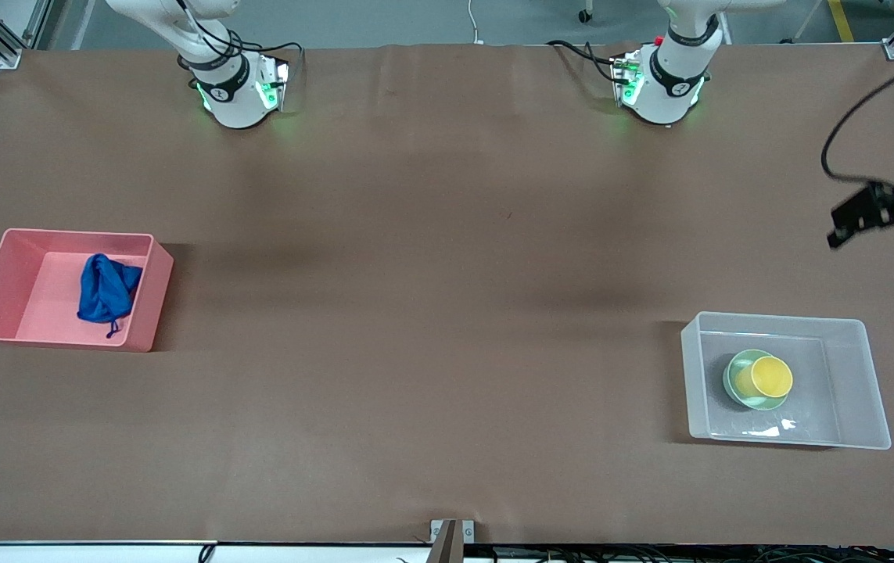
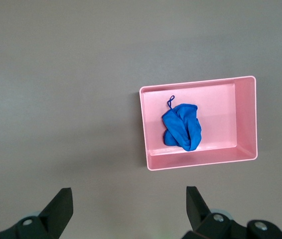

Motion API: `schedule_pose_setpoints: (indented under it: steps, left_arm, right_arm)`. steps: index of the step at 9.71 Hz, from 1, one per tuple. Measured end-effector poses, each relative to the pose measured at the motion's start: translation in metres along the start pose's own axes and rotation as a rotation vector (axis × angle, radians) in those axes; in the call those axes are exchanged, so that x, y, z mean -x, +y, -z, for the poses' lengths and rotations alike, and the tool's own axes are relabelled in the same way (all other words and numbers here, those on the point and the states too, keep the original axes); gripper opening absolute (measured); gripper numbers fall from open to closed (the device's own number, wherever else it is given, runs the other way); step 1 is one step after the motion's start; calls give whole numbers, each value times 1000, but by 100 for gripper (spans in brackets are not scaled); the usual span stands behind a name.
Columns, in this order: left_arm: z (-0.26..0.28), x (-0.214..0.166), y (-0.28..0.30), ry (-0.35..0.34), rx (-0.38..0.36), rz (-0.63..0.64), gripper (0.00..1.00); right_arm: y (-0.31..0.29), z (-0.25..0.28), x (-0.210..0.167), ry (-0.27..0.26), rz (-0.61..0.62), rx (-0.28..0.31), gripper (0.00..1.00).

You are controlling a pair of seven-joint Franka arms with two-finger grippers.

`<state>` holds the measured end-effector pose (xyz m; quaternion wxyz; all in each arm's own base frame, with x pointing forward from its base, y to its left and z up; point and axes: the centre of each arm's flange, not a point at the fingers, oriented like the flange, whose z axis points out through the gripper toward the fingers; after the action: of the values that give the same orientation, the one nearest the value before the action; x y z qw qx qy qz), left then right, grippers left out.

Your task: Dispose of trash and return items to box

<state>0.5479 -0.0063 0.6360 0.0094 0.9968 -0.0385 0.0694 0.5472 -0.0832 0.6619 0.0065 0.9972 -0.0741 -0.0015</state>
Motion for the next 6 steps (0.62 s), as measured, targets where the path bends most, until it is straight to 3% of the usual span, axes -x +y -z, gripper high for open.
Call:
schedule_pose_setpoints:
  steps: [3,6]
  left_arm:
    - [46,16,12,-14,2,-14,100]
    - [63,2,14,-63,6,-16,100]
  right_arm:
    - [-1,0,0,0,1,0,100]
    - [0,0,0,0,0,0,100]
